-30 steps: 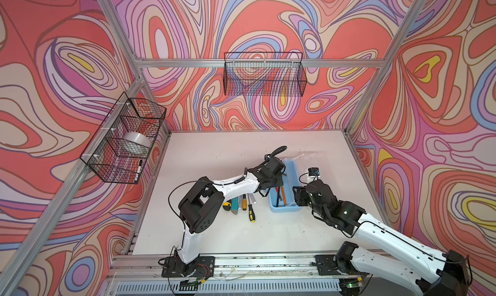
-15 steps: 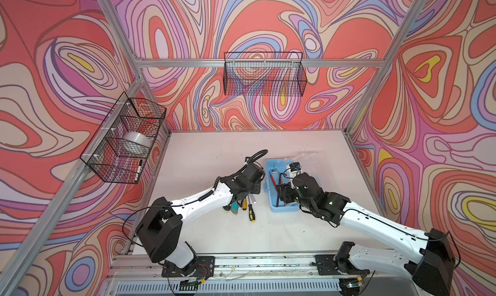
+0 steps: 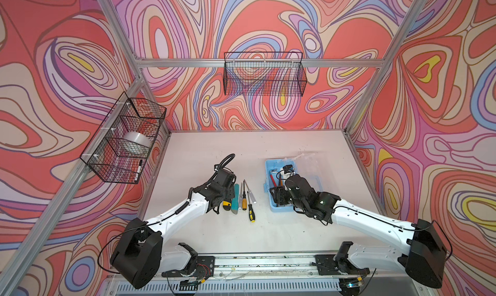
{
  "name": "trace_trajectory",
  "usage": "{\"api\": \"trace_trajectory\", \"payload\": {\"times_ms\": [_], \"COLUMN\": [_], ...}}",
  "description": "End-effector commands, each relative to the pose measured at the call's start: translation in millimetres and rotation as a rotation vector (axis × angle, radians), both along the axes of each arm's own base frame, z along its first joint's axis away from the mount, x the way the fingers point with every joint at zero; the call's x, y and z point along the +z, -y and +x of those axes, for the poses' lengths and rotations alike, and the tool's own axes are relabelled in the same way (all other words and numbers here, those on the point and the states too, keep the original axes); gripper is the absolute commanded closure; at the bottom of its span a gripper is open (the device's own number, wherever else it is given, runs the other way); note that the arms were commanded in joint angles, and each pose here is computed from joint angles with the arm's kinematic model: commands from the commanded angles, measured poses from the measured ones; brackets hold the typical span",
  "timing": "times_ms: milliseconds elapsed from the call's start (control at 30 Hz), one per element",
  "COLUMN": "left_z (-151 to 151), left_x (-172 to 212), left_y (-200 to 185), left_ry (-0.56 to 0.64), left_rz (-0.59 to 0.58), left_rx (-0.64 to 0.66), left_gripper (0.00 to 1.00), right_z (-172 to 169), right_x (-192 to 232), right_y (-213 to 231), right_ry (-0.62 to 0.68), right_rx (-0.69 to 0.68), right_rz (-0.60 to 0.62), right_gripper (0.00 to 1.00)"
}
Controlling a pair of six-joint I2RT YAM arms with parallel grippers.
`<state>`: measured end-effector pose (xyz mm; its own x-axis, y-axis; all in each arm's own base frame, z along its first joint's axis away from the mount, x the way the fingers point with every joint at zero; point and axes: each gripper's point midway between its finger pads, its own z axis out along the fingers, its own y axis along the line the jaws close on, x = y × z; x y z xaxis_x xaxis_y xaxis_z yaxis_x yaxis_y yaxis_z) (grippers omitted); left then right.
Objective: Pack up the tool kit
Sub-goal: 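Lower the black hex key into the box and open the left gripper, then move the left gripper back and close it on the yellow-black utility knife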
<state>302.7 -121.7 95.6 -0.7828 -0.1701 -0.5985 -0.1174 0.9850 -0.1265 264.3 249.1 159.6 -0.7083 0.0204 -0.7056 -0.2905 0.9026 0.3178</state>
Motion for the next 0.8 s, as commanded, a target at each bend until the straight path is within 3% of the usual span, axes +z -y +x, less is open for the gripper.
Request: {"api": "trace_trajectory", "payload": {"times_ms": [0, 367, 767], "left_z": [3.5, 2.6, 5.0], "left_x": [-0.6, -42.0, -66.1], "left_y": [-0.2, 4.5, 3.1], "left_ry": [0.007, -0.116, -0.15], "left_rz": [-0.015, -0.016, -0.001], "left_rx": [-0.031, -0.064, -0.035], "left_gripper": [0.36, 0.38, 0.4], "right_z": [-2.1, -10.9, -11.0], "right_x": [-5.5, -15.9, -29.5], "right_y": [-4.4, -18.5, -18.0], "right_ry": [-0.018, -0.018, -0.038], "right_rx": [-0.015, -0.003, -0.02], "right_rz": [0.01, -0.008, -0.003], "right_gripper": [0.35, 0.36, 0.37]}}
